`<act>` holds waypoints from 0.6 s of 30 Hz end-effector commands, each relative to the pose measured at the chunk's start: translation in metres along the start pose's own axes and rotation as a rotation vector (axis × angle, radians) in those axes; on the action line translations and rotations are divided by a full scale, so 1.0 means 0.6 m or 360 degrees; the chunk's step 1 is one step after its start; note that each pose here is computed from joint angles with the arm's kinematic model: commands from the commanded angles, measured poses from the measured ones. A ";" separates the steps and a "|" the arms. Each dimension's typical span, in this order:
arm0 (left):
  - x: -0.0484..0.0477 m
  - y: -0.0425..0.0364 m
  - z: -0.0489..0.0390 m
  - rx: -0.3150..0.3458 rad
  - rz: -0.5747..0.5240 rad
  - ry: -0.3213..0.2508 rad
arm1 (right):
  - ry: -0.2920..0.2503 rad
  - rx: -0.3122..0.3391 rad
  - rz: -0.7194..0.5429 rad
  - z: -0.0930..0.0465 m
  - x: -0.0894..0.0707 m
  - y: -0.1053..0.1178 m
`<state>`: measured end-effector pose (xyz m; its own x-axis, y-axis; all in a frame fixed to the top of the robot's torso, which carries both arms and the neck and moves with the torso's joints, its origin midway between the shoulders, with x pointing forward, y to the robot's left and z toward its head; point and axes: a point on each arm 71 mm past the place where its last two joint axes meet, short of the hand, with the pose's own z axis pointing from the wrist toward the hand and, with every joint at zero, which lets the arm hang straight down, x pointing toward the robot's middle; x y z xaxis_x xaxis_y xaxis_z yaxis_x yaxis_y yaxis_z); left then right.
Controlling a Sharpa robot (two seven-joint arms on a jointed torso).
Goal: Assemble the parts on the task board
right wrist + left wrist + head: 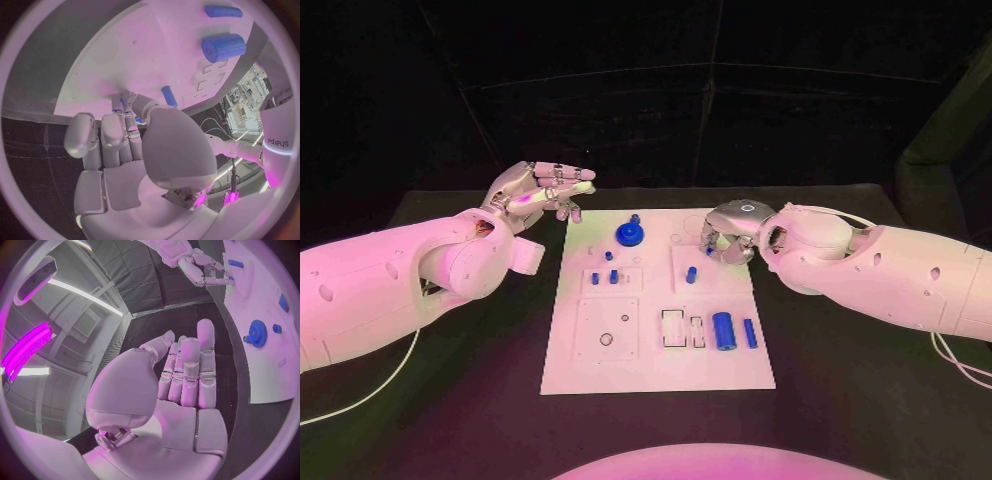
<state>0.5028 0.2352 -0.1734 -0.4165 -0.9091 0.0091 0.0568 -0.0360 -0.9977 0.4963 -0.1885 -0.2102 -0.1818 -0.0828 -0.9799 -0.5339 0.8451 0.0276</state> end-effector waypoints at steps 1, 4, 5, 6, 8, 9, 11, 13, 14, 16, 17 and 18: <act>0.001 -0.004 0.000 0.0029 -0.0016 0.0011 | -0.0035 0.0020 -0.0028 -0.003 0.004 0.000; 0.000 -0.003 0.000 0.0028 -0.0015 0.0011 | -0.0088 0.0015 -0.0025 -0.005 0.000 0.001; 0.000 -0.003 0.000 0.0028 -0.0016 0.0012 | -0.0105 0.0011 -0.0024 -0.006 -0.002 0.002; 0.000 -0.004 0.000 0.0029 -0.0016 0.0013 | -0.0121 0.0007 -0.0021 -0.007 -0.003 0.003; 0.000 -0.004 -0.001 0.0032 -0.0018 0.0016 | -0.0149 0.0001 -0.0012 -0.009 -0.005 0.004; 0.000 -0.004 -0.001 0.0033 -0.0018 0.0017 | -0.0165 -0.0003 -0.0007 -0.011 -0.007 0.004; -0.001 -0.004 -0.001 0.0035 -0.0019 0.0017 | -0.0196 -0.0010 0.0006 -0.014 -0.010 0.005; -0.001 -0.004 -0.001 0.0036 -0.0019 0.0018 | -0.0225 -0.0017 0.0024 -0.017 -0.013 0.007; -0.002 -0.004 -0.001 0.0037 -0.0020 0.0018 | -0.0232 -0.0019 0.0031 -0.019 -0.013 0.007; -0.002 -0.003 -0.001 0.0036 -0.0019 0.0018 | -0.0244 -0.0022 0.0049 -0.023 -0.015 0.007; -0.003 -0.003 -0.001 0.0036 -0.0019 0.0017 | -0.0245 -0.0023 0.0059 -0.026 -0.016 0.007; -0.003 -0.003 -0.001 0.0036 -0.0019 0.0016 | -0.0245 -0.0022 0.0070 -0.029 -0.016 0.007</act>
<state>0.5030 0.2377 -0.1737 -0.4161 -0.9092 0.0104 0.0567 -0.0373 -0.9977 0.4827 -0.1938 -0.2029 -0.1071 -0.0142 -0.9942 -0.5387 0.8412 0.0460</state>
